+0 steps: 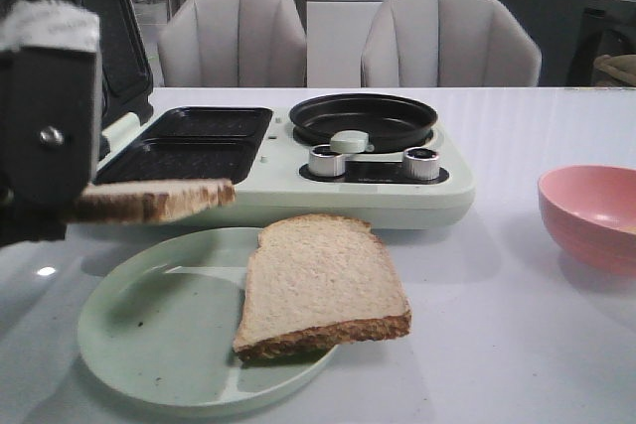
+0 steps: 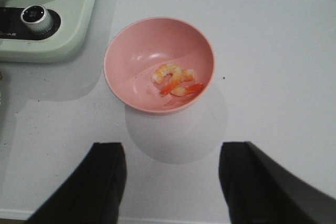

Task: Make breakfast with bread and shrimp
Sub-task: 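Lift the bread slice and lower it into the far press compartment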

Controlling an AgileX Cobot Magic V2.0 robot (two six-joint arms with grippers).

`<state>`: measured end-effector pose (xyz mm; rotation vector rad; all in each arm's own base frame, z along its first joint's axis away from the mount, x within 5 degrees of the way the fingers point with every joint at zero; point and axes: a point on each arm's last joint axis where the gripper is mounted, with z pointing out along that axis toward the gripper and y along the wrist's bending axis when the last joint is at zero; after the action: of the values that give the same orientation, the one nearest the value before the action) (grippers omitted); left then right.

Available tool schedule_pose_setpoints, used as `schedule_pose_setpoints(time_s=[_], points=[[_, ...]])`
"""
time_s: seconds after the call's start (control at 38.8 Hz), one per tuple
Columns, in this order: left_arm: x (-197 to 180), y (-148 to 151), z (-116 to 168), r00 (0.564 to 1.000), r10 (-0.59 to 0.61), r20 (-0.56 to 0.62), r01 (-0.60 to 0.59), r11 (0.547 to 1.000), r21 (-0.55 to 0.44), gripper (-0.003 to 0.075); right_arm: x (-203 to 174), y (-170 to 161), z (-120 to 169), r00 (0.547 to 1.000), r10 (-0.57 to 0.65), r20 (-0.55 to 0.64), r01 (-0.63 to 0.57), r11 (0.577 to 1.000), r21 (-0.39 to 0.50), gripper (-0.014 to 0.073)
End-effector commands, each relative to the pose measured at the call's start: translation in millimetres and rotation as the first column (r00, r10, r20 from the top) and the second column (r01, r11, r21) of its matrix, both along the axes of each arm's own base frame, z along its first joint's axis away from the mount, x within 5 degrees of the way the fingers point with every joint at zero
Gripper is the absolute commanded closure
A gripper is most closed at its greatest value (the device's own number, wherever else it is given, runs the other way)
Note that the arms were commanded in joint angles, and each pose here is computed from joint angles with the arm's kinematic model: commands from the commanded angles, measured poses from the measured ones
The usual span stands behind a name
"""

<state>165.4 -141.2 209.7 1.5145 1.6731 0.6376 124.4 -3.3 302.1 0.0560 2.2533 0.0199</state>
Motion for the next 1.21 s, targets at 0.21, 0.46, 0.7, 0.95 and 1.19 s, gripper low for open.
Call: schedule_pose_setpoints(time_s=[0.21, 0.46, 0.7, 0.95, 1.19], points=[[-8, 15, 59, 0.958, -0.039, 0.283, 0.063, 0.995, -0.076, 0.0621, 6, -1, 16, 0.995, -0.003, 0.099, 0.005, 1.0, -0.014, 0.009], [16, 15, 73, 0.948, 0.034, 0.316, -0.011, 0.997, -0.075, 0.0621, 6, -1, 16, 0.995, -0.003, 0.099, 0.005, 1.0, -0.014, 0.009], [59, -4, 75, 0.96, 0.061, 0.275, -0.042, 0.996, -0.075, 0.0621, 6, -1, 16, 0.995, -0.003, 0.099, 0.005, 1.0, -0.014, 0.009], [122, -26, 72, 0.96, 0.124, 0.253, -0.109, 0.991, -0.074, 0.0621, 6, -1, 16, 0.995, -0.003, 0.099, 0.005, 1.0, -0.014, 0.009], [182, -32, 62, 0.953, 0.182, 0.242, -0.166, 0.982, -0.088, 0.0621, 6, -1, 16, 0.995, -0.003, 0.099, 0.005, 1.0, -0.014, 0.009]])
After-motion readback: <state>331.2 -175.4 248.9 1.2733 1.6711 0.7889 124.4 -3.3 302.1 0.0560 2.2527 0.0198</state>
